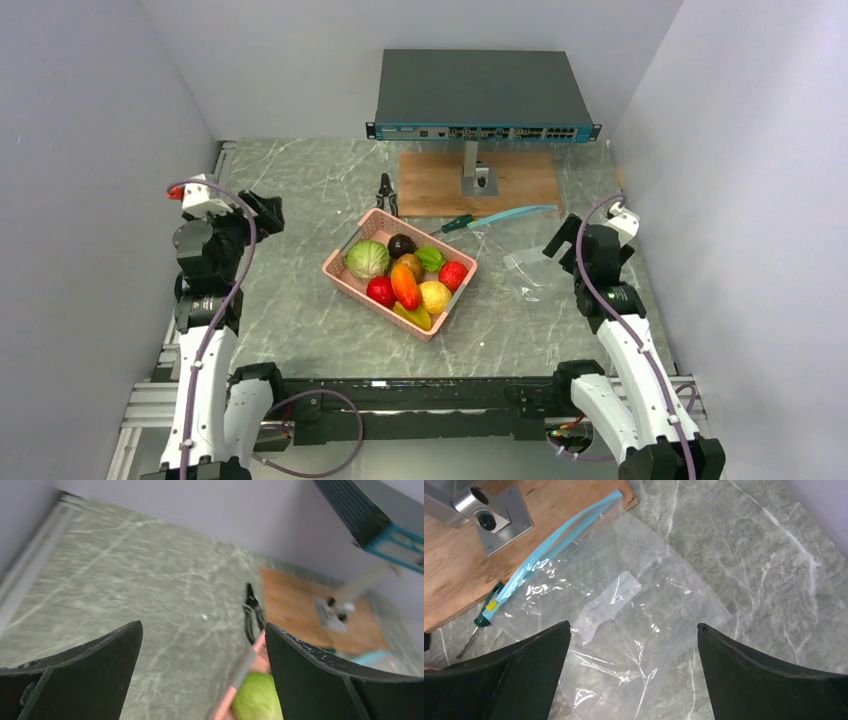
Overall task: Place the food in the zip-top bag and seal the zipper
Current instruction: Move the bin to the center of the board.
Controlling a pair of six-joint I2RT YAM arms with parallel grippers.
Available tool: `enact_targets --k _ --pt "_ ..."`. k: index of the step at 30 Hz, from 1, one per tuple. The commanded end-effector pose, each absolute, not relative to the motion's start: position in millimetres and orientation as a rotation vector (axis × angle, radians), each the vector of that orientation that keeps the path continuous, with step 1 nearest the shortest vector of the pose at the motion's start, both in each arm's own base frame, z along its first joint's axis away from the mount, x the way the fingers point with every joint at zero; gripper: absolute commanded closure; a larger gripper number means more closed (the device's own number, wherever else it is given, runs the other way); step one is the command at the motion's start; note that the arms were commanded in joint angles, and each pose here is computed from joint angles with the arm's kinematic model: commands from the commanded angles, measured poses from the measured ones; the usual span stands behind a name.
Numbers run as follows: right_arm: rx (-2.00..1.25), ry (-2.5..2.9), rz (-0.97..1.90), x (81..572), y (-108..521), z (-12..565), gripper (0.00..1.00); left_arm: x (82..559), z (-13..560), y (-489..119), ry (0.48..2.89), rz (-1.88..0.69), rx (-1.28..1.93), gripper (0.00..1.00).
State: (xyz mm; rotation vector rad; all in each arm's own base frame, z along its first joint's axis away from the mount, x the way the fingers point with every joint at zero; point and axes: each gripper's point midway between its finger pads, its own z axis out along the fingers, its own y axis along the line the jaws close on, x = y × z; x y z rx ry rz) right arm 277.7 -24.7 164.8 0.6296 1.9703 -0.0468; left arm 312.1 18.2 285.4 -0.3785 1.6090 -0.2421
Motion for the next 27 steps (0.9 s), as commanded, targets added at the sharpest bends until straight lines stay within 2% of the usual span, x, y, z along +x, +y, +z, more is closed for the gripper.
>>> enact_targets --k 1,8,14,21,27 --pt "0.56 1.985 0.04 278 -10 177 0.0 297 303 -44 1.57 -0.495 -0.026 0.01" --pt "0.258 2.063 0.518 280 76 175 0.0 280 314 -99 1.513 -0.688 0.234 0.01" --pt "0.171 2.111 0.844 265 156 164 0.0 262 328 -154 1.502 -0.815 0.463 0.01" --pt "0.21 2.166 1.015 263 208 127 0.0 268 362 -156 1.497 -0.665 0.514 0.01" --pt "0.107 2.18 1.157 254 278 129 0.0 276 333 -142 1.521 -0.558 0.485 0.01"
